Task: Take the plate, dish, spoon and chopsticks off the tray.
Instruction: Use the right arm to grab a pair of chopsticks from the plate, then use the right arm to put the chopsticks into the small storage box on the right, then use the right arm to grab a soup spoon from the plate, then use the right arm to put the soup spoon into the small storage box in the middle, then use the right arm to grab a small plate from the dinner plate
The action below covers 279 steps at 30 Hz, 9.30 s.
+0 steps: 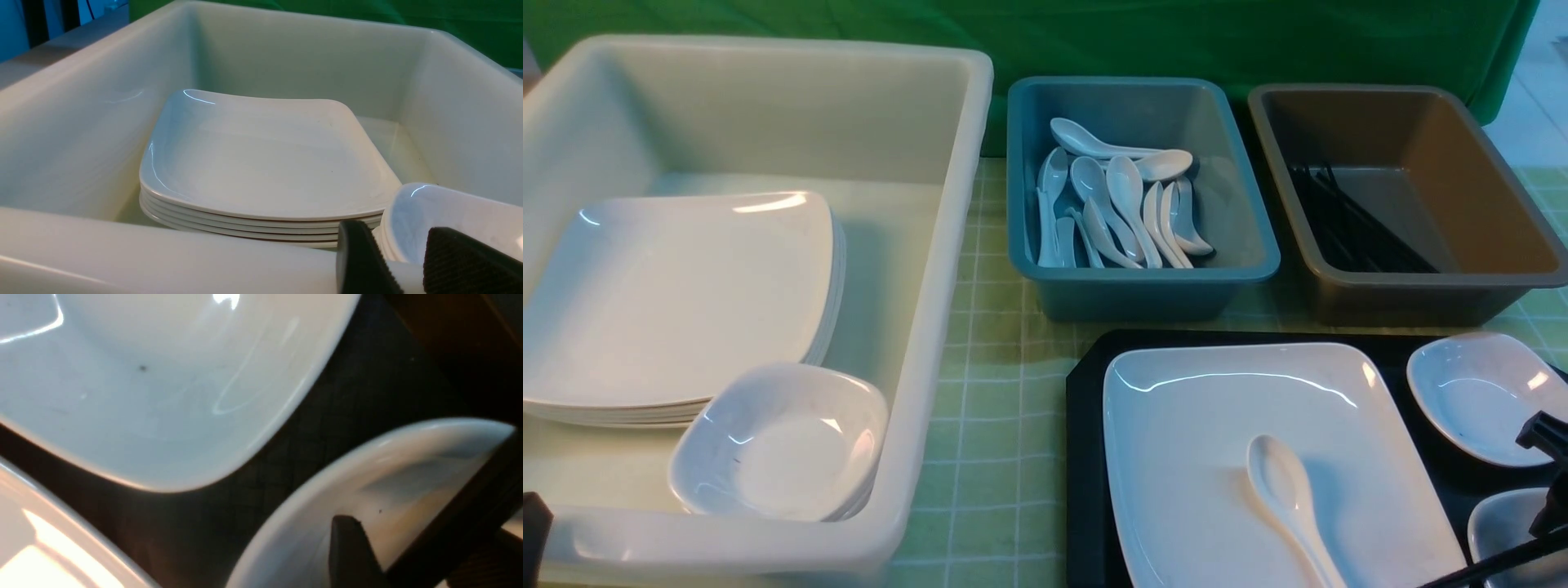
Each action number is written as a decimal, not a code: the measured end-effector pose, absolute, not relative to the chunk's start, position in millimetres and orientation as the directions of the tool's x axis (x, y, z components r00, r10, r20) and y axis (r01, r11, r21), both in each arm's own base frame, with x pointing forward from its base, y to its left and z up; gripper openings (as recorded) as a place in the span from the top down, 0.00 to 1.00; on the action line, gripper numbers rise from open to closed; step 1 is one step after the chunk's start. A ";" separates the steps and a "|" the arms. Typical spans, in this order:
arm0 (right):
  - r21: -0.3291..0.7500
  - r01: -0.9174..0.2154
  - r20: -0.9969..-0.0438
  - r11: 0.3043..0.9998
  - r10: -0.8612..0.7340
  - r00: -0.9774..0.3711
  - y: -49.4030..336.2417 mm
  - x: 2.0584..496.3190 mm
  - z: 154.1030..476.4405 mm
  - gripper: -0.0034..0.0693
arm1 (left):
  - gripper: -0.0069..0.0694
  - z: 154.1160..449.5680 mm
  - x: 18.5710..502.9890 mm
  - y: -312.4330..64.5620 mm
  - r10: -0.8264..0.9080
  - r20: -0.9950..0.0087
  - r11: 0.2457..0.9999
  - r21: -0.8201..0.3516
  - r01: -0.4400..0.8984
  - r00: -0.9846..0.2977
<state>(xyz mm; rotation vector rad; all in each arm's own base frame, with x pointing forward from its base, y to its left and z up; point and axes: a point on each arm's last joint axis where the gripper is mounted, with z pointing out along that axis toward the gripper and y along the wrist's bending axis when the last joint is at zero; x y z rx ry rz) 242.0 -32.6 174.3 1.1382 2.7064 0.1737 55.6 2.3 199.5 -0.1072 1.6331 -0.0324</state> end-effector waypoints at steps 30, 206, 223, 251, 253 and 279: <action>0.152 0.297 -0.334 0.943 0.331 -0.883 -24.0 203.0 268.2 0.82 | 0.62 199.5 55.6 2.3 -0.090 -0.994 0.995 -0.087 -0.050 -0.061; 0.076 -0.356 -0.815 0.931 -0.148 -0.561 207.8 443.5 245.9 0.58 | 0.62 199.5 55.6 2.3 -0.089 -0.994 0.995 -0.086 -0.050 -0.061; 0.023 -0.380 -0.815 0.925 -0.203 -0.543 190.6 409.4 316.6 0.46 | 0.62 199.5 55.6 2.3 -0.087 -0.994 0.995 -0.084 -0.050 -0.061; -0.128 -0.478 -0.631 0.869 -0.443 -0.637 98.8 221.7 438.9 0.92 | 0.62 199.5 55.6 2.3 -0.089 -0.994 0.995 -0.086 -0.050 -0.061; -0.127 -0.476 -0.636 0.870 -0.440 -0.634 93.0 209.4 438.5 0.92 | 0.62 199.5 55.6 2.3 -0.089 -0.994 0.995 -0.086 -0.050 -0.061; -0.085 -0.421 -0.808 0.903 -0.309 -0.502 25.5 65.5 349.3 0.87 | 0.62 199.5 55.6 2.3 -0.087 -0.994 0.995 -0.084 -0.050 -0.062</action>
